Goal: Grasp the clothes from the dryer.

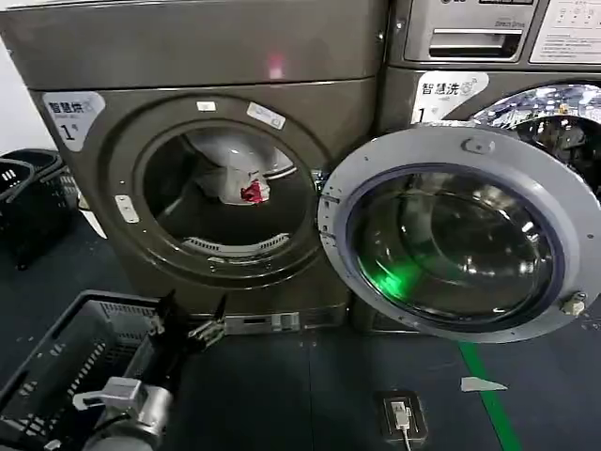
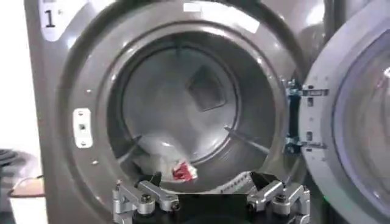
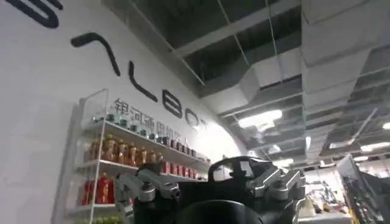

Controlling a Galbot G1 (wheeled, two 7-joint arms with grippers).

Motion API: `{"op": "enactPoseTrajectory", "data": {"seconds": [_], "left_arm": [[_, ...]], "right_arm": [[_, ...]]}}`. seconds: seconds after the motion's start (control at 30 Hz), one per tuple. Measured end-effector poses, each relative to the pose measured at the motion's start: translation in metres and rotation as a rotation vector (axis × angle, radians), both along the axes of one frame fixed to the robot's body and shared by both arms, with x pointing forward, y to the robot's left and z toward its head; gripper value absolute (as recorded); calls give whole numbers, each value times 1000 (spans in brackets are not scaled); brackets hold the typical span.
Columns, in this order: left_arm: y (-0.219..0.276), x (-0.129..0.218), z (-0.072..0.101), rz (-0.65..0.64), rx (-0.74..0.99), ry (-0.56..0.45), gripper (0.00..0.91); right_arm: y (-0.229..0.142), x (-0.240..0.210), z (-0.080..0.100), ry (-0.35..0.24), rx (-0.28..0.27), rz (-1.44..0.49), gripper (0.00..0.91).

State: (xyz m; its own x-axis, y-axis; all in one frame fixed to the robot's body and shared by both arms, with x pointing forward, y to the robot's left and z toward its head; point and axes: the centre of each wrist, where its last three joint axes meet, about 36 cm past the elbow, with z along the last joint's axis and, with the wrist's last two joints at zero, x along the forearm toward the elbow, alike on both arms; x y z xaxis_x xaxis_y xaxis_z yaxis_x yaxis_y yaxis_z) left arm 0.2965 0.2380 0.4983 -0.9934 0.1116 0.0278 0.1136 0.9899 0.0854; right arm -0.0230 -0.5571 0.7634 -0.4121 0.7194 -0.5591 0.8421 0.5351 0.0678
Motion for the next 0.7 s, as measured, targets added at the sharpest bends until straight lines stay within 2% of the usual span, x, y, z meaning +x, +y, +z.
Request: {"op": "enactPoseTrajectory", "data": {"seconds": [0.4,0.7], "left_arm": [[16,13,1,38,6,-37,907],[20,15,1,45,14,-30,907]], "right_arm": [[4,8,-5,77,-21,-11,907],[4,11,-5,103,-34,-14,907]]}}
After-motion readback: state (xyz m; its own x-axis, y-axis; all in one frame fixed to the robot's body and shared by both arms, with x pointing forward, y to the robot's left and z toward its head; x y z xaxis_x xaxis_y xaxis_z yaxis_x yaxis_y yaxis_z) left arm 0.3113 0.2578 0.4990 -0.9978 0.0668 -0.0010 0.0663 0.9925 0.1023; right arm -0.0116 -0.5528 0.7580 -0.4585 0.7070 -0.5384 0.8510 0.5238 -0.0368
